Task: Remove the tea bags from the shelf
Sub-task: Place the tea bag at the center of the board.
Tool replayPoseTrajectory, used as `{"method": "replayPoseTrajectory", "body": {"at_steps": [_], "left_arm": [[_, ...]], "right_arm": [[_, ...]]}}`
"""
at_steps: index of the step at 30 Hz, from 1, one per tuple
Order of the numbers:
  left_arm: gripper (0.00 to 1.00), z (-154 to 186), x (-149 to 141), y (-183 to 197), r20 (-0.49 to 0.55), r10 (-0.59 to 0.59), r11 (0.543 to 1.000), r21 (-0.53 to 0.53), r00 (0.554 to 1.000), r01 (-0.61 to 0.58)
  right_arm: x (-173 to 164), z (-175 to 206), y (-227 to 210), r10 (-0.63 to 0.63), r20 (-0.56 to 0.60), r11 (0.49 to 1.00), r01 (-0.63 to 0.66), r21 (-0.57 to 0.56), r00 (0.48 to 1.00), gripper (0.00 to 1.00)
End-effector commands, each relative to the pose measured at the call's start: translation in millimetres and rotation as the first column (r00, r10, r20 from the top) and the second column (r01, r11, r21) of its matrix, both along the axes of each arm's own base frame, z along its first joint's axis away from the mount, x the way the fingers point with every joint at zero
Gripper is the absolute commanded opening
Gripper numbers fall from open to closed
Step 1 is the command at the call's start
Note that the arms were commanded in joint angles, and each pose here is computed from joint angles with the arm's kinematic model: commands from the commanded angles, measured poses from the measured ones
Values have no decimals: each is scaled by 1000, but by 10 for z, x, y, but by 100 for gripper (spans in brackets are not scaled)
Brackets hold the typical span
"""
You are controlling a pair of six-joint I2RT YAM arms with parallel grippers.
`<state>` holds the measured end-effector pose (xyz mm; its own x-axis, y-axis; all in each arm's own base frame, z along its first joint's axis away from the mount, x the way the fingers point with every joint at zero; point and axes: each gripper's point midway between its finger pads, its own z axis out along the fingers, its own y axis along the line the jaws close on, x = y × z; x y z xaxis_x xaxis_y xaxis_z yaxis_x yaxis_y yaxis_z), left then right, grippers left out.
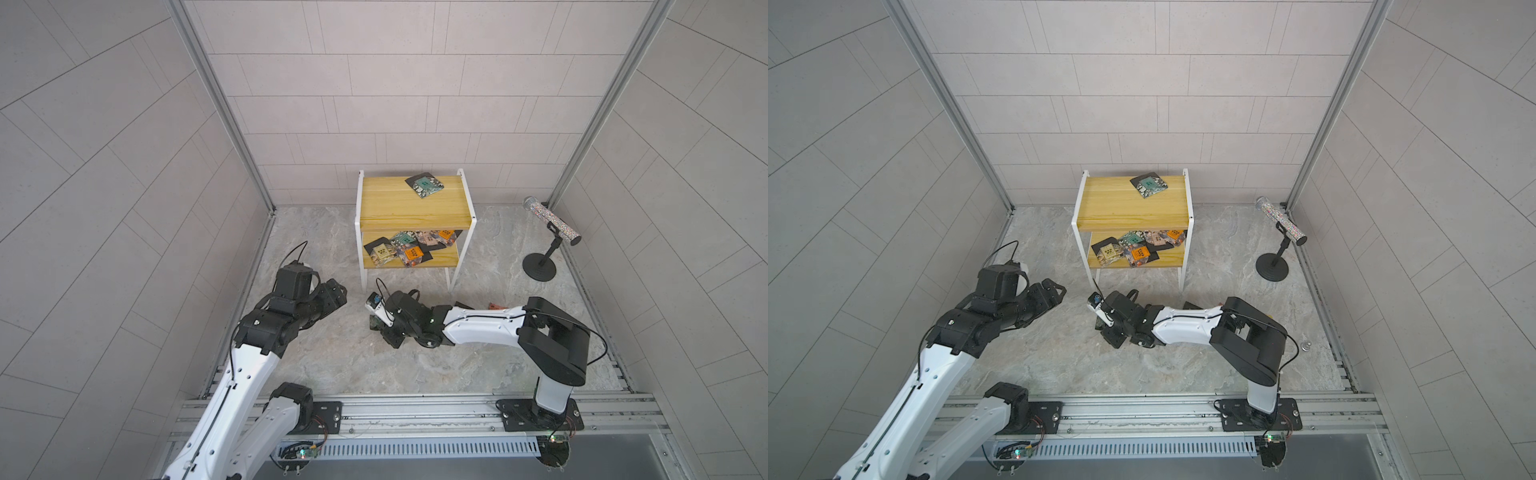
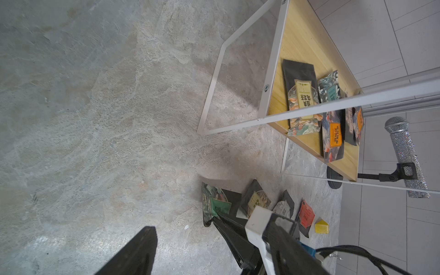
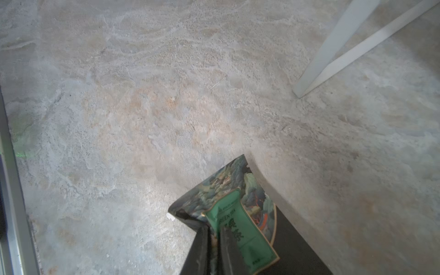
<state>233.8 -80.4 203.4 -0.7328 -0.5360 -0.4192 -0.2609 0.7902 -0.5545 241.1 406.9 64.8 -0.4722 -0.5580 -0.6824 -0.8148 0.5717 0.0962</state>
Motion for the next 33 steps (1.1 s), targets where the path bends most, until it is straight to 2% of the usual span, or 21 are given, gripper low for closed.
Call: {"method": "replayPoseTrajectory", "body": {"at_steps": [1,5,12,25,33], "left_arm": [[82,-55,-34,44,-16,9,1000,19,1000,-8],[82,-63,-25,41,-14,9,1000,19,1000,-8],[82,-60,20,25,-13,8,1000,13,1000,-8],[82,207,95,30,43,-9,999,36,999,7],[82,389,159,-64,78,-76,996,44,994,73]], "right_arm": [[-3,-25,91,3,-15,1000,-3,10,1000,19],[-10,-99,88,12,-33,1000,-13,-28,999,24],[-33,106,90,29,-18,999,-29,-27,999,37],[-90,759,-255,-12,68,1000,12,0,998,45],[-132,1183,-546,-57,85,998,55,27,995,49]]}}
